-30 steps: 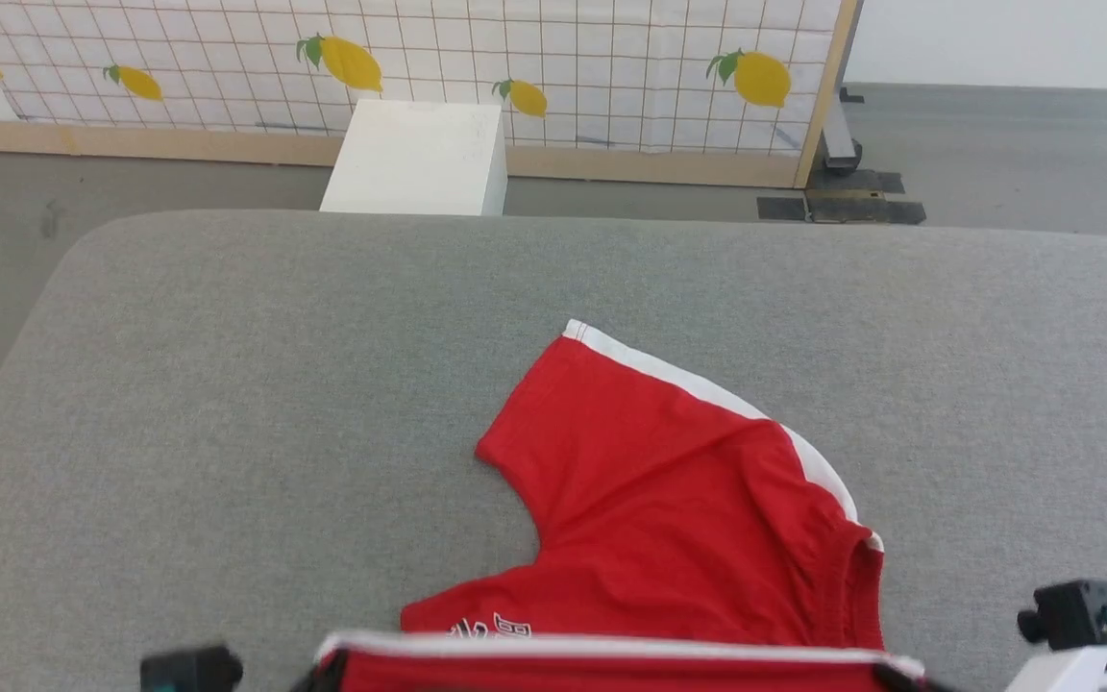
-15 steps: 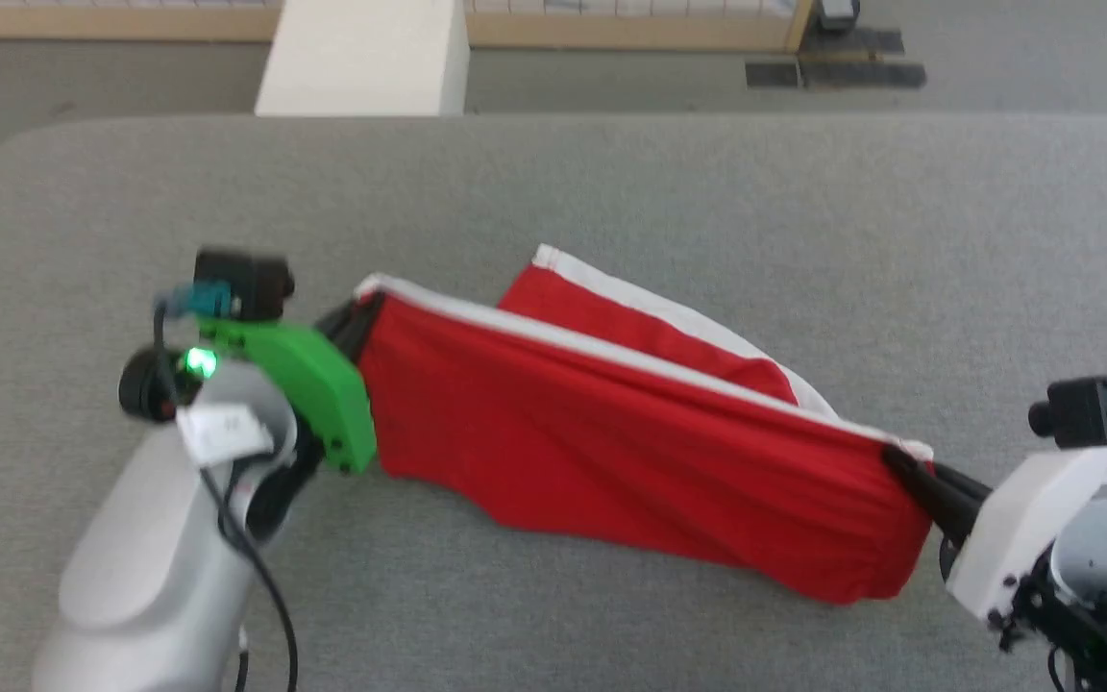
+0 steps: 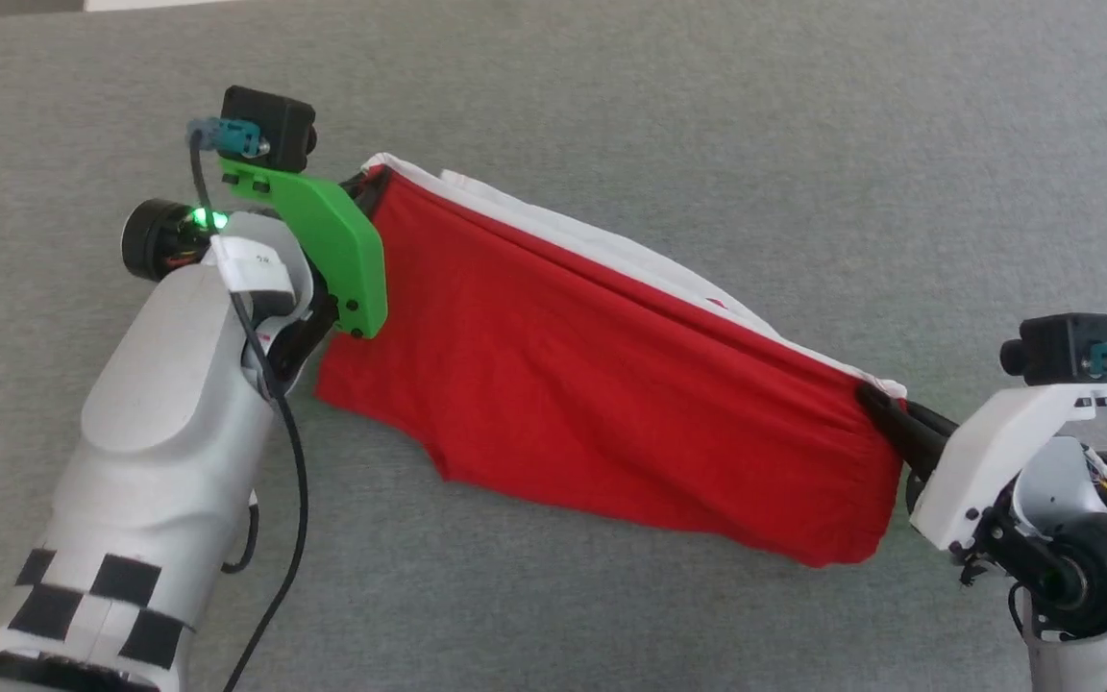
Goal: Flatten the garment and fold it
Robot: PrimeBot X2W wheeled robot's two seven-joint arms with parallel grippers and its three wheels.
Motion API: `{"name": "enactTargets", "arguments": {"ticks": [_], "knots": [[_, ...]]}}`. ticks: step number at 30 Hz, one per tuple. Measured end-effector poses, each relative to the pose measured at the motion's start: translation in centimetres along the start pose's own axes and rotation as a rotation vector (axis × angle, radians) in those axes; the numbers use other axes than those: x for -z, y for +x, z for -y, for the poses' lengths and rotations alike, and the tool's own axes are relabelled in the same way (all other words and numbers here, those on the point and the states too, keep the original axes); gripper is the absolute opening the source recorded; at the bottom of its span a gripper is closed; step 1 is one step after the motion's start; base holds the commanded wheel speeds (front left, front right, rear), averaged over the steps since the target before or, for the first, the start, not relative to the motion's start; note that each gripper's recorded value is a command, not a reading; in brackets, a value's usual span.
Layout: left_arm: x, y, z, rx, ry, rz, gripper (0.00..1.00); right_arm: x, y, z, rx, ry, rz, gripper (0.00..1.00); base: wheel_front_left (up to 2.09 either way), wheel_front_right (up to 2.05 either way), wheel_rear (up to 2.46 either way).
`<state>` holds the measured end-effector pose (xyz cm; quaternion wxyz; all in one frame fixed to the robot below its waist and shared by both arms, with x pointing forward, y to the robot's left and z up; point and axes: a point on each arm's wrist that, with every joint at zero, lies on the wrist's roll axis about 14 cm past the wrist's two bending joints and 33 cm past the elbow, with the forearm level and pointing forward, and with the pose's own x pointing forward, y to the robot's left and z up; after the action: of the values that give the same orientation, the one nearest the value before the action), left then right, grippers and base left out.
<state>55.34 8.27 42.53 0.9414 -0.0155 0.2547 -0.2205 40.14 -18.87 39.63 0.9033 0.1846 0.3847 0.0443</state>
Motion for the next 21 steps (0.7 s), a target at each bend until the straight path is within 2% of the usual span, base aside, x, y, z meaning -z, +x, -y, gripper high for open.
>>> {"name": "enactTargets", "arguments": {"ticks": [9, 10, 11, 12, 13, 18, 21], "knots": [[2.4, 3.1, 1.6, 0.045, -0.005, -0.074, 0.0, 1.4, 0.0, 2.0, 0.057, 0.034, -0.032, 0.01, 0.0, 0.0, 0.0], [2.4, 3.2, 1.8, 0.048, -0.008, -0.073, 0.0, 1.4, 0.0, 2.0, 0.058, 0.035, -0.032, 0.31, 0.0, 0.0, 0.0], [2.5, 3.2, 1.9, 0.05, -0.013, -0.072, 0.26, 1.3, 0.0, 2.0, 0.058, 0.035, -0.028, 0.97, 0.0, 0.0, 0.0], [2.5, 3.2, 2.0, 0.049, -0.016, -0.071, 0.47, 1.3, 0.0, 2.0, 0.057, 0.035, -0.022, 1.0, 0.0, 0.0, 0.0], [2.5, 3.1, 1.9, 0.046, -0.017, -0.071, 1.0, 1.1, -0.1, 1.9, 0.056, 0.031, -0.013, 1.0, 0.0, 0.0, 0.0], [0.4, 2.2, 1.5, 0.028, -0.03, 0.017, 1.0, -1.2, -1.1, 1.1, 0.04, 0.01, 0.114, 1.0, 0.0, 0.0, 0.0], [-3.0, 0.8, 1.3, 0.02, -0.061, 0.17, 1.0, -3.0, -2.8, 0.8, 0.041, -0.004, 0.235, 1.0, 0.0, 0.0, 0.0]]}}
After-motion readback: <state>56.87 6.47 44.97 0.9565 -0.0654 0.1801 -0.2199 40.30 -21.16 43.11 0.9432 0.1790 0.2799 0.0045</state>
